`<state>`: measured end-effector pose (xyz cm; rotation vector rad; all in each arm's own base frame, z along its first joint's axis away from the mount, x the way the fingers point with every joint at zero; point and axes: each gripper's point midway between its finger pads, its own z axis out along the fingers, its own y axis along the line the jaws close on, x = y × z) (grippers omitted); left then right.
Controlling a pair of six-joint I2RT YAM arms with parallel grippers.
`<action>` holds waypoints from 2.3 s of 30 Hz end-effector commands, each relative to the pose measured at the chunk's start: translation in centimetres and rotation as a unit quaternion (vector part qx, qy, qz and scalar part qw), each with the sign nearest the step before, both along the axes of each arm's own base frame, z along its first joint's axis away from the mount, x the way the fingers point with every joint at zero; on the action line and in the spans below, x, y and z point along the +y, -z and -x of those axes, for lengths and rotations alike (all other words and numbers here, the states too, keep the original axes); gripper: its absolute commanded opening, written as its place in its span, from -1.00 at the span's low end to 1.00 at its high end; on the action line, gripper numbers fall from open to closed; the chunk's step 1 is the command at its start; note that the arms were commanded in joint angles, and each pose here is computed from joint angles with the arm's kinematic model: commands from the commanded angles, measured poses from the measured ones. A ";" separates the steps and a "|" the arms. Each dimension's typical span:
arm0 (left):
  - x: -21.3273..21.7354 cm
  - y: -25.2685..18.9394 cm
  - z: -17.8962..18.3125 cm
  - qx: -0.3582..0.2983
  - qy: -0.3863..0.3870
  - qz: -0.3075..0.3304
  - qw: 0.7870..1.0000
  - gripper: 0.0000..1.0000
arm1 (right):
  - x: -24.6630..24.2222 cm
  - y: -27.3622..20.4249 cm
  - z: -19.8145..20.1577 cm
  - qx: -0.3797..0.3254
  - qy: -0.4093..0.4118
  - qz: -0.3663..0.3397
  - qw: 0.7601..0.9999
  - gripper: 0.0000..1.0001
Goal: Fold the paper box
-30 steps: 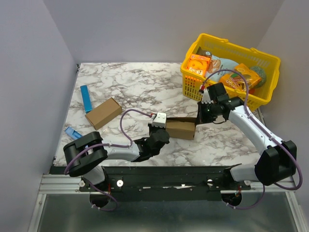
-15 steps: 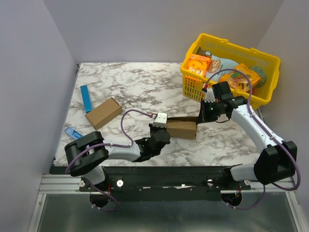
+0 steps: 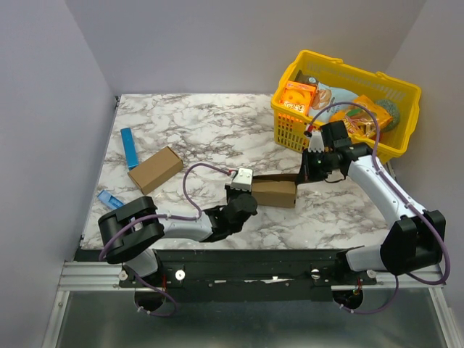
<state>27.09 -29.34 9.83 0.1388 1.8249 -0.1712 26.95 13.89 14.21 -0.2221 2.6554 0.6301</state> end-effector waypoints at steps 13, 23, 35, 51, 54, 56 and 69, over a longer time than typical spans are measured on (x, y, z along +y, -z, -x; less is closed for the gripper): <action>5.2 8.8 3.8 0.118 0.045 -0.221 0.967 -1.00 | -3.8 2.9 0.2 -0.051 0.077 0.105 0.990 -0.46; 5.0 8.9 3.9 0.118 0.050 -0.228 0.965 -1.00 | -3.9 2.3 -0.5 -0.091 0.074 0.101 0.988 -0.32; 4.7 8.2 3.9 0.118 0.050 -0.217 0.968 -1.00 | -3.5 2.9 -1.1 -0.109 0.059 0.095 0.988 -0.95; 3.5 1.2 3.4 0.115 0.070 -0.111 0.985 0.41 | -2.9 2.5 -0.8 -0.115 0.033 0.092 0.989 -0.99; 3.4 0.1 3.4 0.132 0.092 -0.051 0.986 0.60 | -2.8 2.6 -0.7 -0.114 0.031 0.091 0.989 -0.99; 4.4 -0.7 3.0 0.134 0.089 -0.016 0.987 0.70 | -2.7 2.5 -0.7 -0.114 0.029 0.091 0.989 -0.99; 3.7 -3.8 3.2 0.124 0.184 0.127 0.967 0.85 | -2.4 2.3 -0.5 -0.117 0.024 0.089 0.989 -0.99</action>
